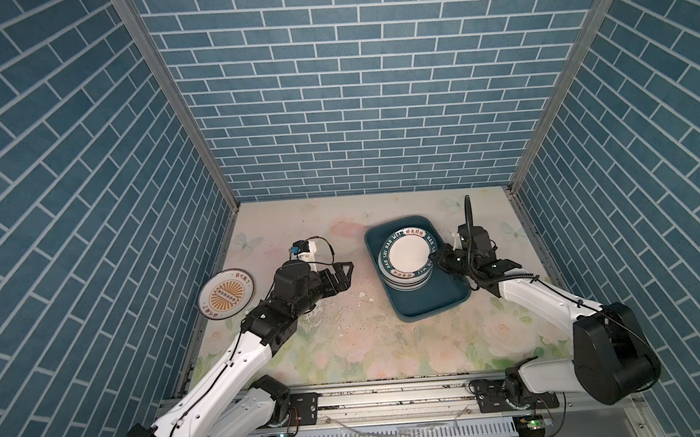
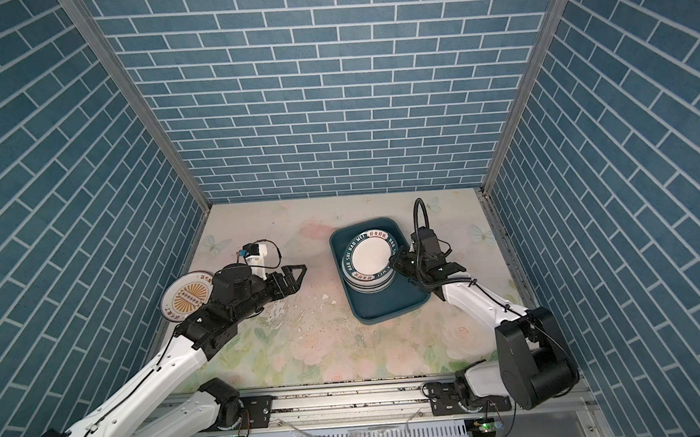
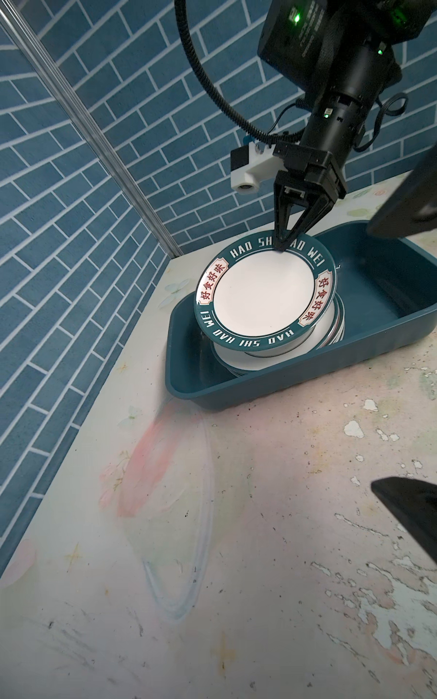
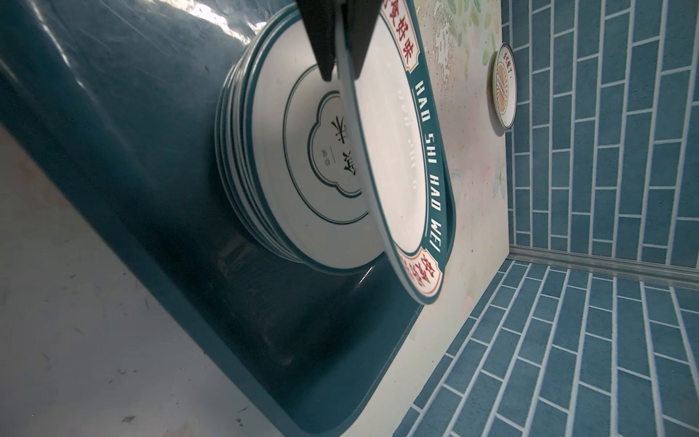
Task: Place the plates into the plastic bin on the countertop
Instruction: 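Lower the plate onto the bin stack with the right gripper while the left withdraws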
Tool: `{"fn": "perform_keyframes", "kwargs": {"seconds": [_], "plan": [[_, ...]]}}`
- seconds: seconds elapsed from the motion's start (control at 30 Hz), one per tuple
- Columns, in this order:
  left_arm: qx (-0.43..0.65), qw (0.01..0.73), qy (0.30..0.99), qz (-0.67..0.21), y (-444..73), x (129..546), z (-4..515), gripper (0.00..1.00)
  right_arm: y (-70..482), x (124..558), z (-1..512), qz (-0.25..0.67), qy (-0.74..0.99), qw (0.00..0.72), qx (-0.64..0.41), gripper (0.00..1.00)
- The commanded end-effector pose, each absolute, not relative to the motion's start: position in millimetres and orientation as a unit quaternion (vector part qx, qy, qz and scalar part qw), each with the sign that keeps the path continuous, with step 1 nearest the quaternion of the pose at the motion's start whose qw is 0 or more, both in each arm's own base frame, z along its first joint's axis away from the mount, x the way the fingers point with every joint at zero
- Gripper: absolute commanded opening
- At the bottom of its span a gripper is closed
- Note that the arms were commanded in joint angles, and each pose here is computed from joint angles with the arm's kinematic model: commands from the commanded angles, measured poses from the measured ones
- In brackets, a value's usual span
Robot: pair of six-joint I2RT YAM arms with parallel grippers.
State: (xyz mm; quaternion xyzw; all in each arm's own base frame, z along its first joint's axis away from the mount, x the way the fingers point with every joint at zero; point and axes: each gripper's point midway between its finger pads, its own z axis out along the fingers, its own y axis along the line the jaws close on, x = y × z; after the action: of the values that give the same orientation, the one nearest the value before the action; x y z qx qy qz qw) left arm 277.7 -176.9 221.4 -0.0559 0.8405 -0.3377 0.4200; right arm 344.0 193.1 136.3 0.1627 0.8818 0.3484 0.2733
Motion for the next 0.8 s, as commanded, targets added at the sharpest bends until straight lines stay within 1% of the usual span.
{"fn": "perform_keyframes", "kwargs": {"seconds": [0.0,0.2,0.77], "plan": [[-0.06,0.433,0.831,-0.345,-177.3,279.0,227.9,1.0,203.3,359.2,155.9,0.378,0.866,0.289,0.156,0.0],[-0.062,0.435,0.83,-0.344,-177.8,281.8,228.3,1.0,211.2,364.4,147.7,0.385,0.869,0.271,0.153,0.0],[-0.065,0.431,0.835,-0.336,-176.6,283.4,224.8,1.0,211.9,359.0,123.5,0.374,0.882,0.239,0.161,0.0]]}}
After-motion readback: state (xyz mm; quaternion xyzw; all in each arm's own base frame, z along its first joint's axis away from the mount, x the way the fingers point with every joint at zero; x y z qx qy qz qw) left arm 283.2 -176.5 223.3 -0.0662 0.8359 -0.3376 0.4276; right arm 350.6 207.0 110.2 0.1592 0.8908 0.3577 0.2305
